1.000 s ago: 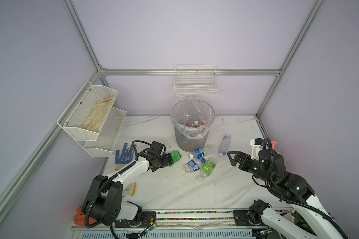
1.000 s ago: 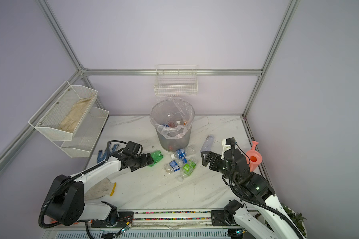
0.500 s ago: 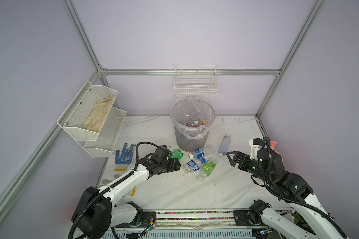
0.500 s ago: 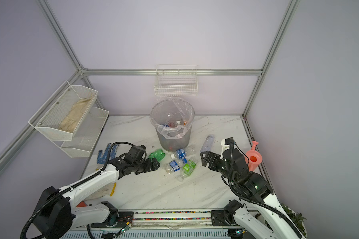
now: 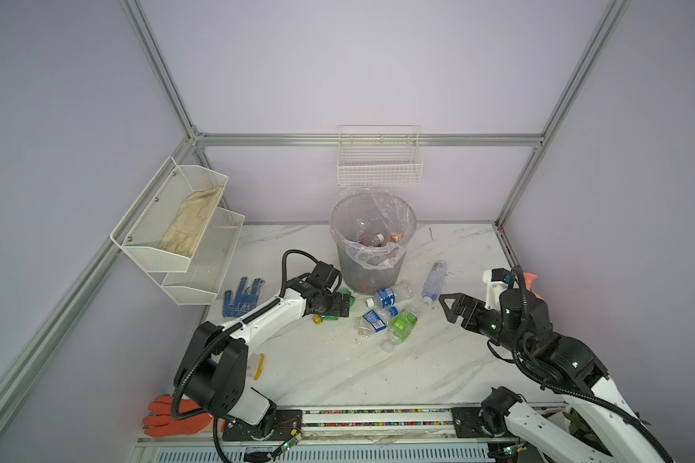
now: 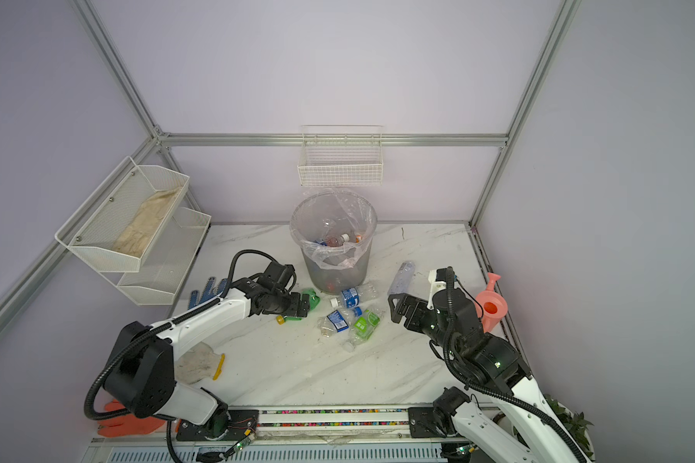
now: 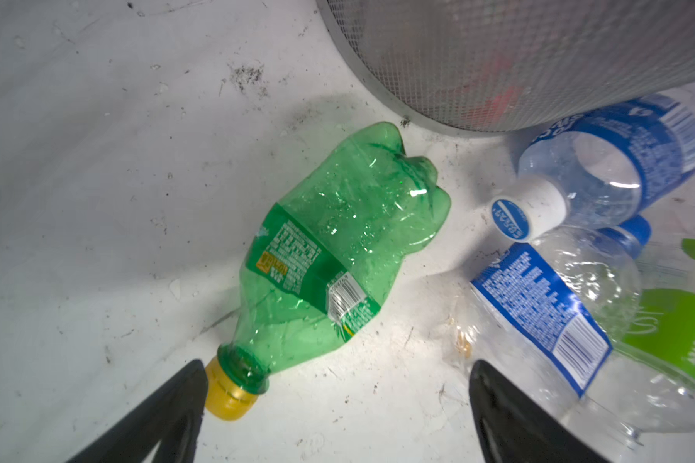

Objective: Throw the plastic bottles in the bin

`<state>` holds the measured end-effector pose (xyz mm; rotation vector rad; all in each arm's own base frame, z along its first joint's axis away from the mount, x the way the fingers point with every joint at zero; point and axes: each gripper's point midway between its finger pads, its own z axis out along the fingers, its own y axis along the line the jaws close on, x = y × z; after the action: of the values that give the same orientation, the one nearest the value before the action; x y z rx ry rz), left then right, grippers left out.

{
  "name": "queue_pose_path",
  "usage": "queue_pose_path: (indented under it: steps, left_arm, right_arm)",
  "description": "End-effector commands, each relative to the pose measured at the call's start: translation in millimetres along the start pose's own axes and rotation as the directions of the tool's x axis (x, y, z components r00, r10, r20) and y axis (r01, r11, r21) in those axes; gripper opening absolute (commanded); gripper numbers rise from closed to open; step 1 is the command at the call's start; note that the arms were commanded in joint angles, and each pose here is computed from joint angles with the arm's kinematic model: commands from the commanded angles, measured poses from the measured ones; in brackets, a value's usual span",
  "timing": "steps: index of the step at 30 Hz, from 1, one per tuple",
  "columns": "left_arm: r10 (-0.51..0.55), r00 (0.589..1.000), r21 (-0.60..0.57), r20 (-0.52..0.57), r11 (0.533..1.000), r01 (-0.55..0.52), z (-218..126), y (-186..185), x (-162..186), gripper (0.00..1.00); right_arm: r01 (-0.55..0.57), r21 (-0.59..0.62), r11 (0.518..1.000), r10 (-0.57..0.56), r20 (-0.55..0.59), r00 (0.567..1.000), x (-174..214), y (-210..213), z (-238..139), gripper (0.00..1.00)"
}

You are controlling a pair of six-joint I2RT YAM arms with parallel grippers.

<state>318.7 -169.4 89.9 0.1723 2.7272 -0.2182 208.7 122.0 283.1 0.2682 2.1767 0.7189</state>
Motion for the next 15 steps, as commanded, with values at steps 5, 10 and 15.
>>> queue_pose_path:
  steps: [5, 10, 15]
  left_arm:
    - [0.131, 0.991, -0.024, -0.003, 0.991, -0.131, 5, -5, -36, 1.00]
    - [0.157, 0.987, -0.033, -0.040, 0.987, -0.159, 19, -5, -37, 1.00]
    - [0.164, 0.982, -0.039, -0.095, 0.985, -0.168, 35, -4, -32, 1.00]
  right_arm:
    - [0.017, -0.009, 1.000, -0.017, 0.015, 1.000, -5, 3, -5, 0.97]
    - [0.022, -0.007, 1.000, -0.021, 0.013, 1.000, -4, 2, -4, 0.97]
    - [0.021, -0.002, 1.000, -0.020, 0.010, 1.000, -2, 1, -3, 0.97]
